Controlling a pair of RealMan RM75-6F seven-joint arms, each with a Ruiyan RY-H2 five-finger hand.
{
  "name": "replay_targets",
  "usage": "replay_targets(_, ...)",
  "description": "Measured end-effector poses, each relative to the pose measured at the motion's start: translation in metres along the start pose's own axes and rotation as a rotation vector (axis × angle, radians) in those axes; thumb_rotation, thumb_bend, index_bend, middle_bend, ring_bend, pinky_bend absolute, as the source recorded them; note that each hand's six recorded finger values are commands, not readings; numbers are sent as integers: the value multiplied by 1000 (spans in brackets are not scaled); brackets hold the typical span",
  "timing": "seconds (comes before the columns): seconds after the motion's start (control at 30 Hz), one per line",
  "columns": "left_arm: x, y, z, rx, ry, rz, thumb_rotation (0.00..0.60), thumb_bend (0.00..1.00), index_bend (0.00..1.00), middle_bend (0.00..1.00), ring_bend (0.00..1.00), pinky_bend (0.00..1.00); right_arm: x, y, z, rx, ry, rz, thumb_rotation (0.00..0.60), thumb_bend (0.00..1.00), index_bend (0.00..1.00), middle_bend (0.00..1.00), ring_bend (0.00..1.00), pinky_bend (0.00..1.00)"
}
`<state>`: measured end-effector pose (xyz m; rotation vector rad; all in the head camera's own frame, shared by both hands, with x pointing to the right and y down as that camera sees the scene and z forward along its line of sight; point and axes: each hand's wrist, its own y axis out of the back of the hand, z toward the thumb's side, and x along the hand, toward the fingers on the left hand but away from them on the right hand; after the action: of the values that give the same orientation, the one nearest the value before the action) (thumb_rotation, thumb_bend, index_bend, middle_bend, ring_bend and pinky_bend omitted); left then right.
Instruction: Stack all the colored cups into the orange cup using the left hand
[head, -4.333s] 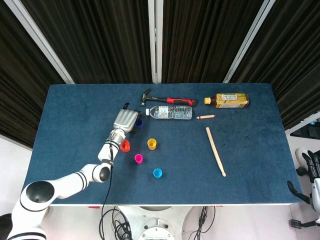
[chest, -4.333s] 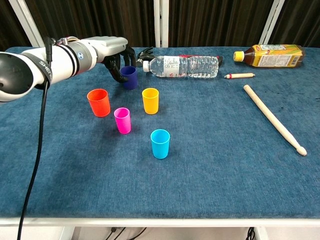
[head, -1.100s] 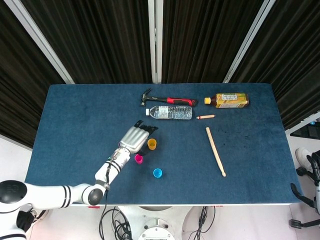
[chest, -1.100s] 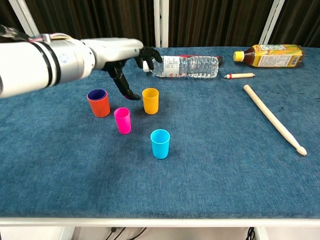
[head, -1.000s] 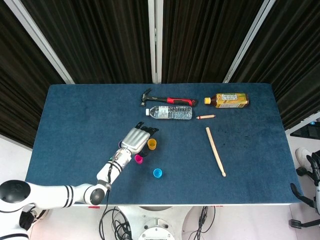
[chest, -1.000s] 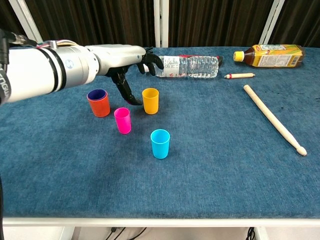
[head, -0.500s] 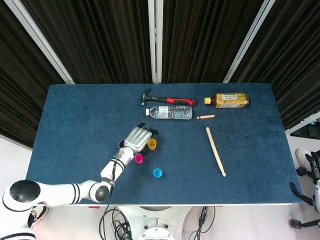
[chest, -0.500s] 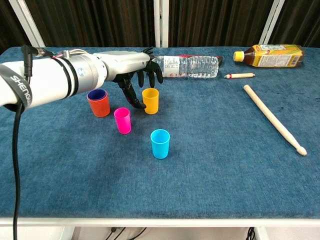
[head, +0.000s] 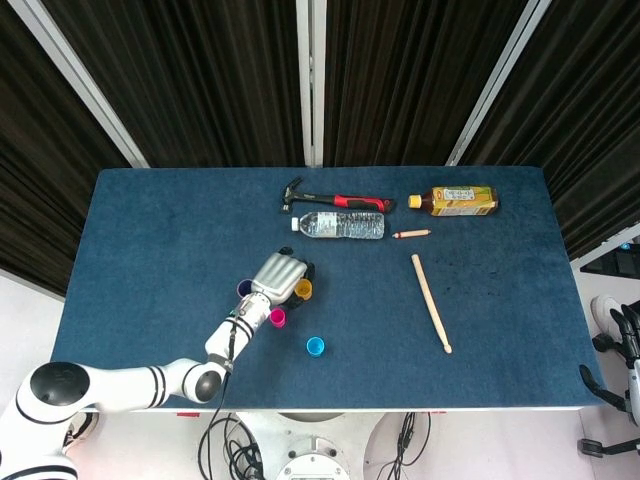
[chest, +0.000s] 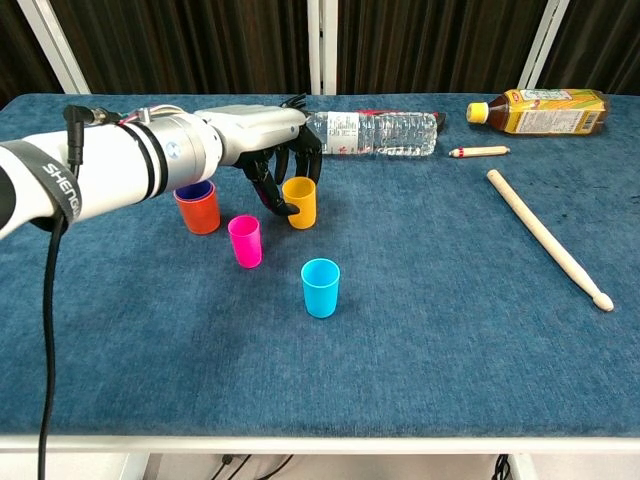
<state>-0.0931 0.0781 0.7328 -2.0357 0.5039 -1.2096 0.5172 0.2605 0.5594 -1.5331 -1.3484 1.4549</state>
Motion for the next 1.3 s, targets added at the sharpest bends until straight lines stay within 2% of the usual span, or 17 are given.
replay_targets(0.33, -5, 13, 5, -1, -23, 37, 600, 292, 479, 465, 510, 239, 0, 1, -2, 2, -3, -3, 600, 223, 0, 0, 0, 0)
replay_targets(0.5, -19, 32, 7, 12, -42, 80, 600, 293, 483, 470, 510, 252, -1, 3, -1, 3, 1, -4, 600, 223, 0, 0, 0, 0)
replay_targets(0.73, -49, 57, -19, 70, 7, 116, 600, 305, 483, 470, 512, 272, -1, 2, 1, 5, 10, -4, 600, 223, 0, 0, 0, 0)
replay_targets(0.93, -73, 49, -43, 95, 69, 77, 600, 305, 485, 471, 513, 274, -2, 2, 4, 6, 18, -4, 600, 222, 0, 0, 0, 0)
replay_targets(1.3, -84, 47, -58, 95, 100, 84, 600, 307, 486, 471, 513, 274, -3, 0, 5, 12, 20, 3, 600, 214, 0, 0, 0, 0)
